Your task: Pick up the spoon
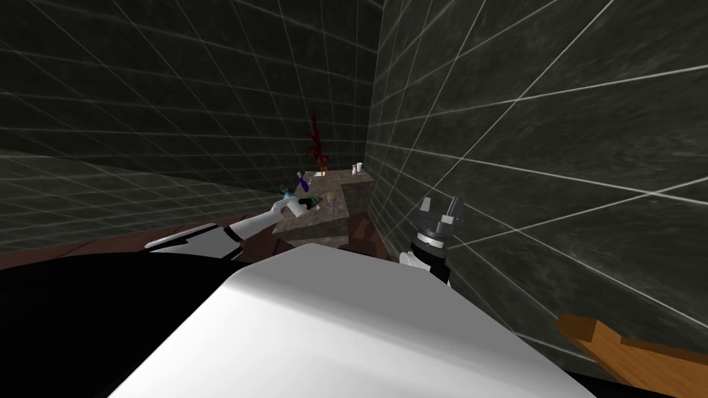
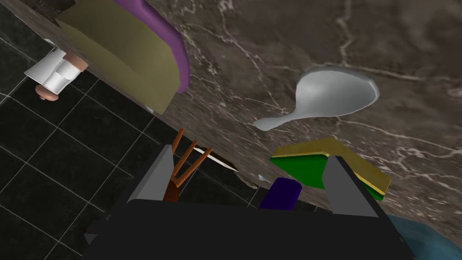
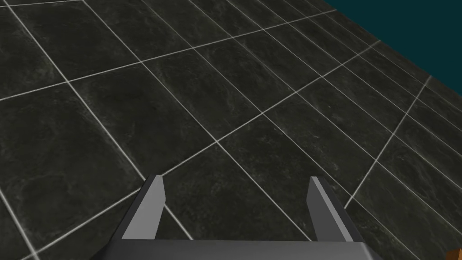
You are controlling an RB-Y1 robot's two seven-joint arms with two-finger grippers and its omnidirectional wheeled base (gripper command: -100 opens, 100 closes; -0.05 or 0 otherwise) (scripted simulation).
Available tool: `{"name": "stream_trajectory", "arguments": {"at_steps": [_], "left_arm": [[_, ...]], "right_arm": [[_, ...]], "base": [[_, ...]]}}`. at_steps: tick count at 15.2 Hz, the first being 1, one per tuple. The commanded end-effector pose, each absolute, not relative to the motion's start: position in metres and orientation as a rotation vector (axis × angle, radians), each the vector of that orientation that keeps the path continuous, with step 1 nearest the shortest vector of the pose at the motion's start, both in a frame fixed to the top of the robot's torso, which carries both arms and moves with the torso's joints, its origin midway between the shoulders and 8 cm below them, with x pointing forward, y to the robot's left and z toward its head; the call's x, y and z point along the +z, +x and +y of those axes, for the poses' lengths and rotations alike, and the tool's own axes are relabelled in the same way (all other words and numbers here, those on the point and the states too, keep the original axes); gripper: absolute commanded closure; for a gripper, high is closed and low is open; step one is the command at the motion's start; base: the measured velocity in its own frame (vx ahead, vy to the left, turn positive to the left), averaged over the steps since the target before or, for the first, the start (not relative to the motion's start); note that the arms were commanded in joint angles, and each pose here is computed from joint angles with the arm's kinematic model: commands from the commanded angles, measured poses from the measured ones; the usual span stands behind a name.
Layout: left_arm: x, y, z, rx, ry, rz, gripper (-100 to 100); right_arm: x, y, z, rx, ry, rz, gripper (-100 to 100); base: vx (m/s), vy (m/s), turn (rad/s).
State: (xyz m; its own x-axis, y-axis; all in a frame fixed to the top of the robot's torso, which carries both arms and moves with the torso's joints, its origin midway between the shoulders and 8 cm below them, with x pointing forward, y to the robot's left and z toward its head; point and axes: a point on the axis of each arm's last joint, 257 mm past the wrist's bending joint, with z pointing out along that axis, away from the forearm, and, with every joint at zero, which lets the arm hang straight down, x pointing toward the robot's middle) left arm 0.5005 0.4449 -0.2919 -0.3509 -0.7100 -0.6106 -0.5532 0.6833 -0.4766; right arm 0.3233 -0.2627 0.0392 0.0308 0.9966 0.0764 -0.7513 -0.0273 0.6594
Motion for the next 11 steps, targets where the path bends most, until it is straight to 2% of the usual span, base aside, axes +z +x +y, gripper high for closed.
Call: {"name": "stream_trajectory", "arguments": {"at_steps": [1, 6, 7, 11], "left_arm": [[-0.304, 0.484, 0.471, -0.132, -1.004, 2.072, -100], [-0.328, 0.445, 0.529, 0.088, -1.074, 2.112, -100], [-0.321, 0.452, 0.519, 0.042, -1.057, 2.106, -100], [-0.342, 0.447, 0.528, 0.054, -1.081, 2.101, -100]], "right_arm": [[0.039, 0.323, -0.263, 1.493, 0.63, 0.498, 0], [0.039, 0.323, -0.263, 1.493, 0.63, 0.498, 0], [0.039, 0.323, -0.263, 1.493, 0.63, 0.498, 0], [0.039, 0.323, -0.263, 1.493, 0.63, 0.498, 0]], "base": [[0.0, -0.056, -0.206], [0.0, -0.074, -0.181], [0.007, -0.04, -0.039], [0.039, 0.031, -0.049]]}}
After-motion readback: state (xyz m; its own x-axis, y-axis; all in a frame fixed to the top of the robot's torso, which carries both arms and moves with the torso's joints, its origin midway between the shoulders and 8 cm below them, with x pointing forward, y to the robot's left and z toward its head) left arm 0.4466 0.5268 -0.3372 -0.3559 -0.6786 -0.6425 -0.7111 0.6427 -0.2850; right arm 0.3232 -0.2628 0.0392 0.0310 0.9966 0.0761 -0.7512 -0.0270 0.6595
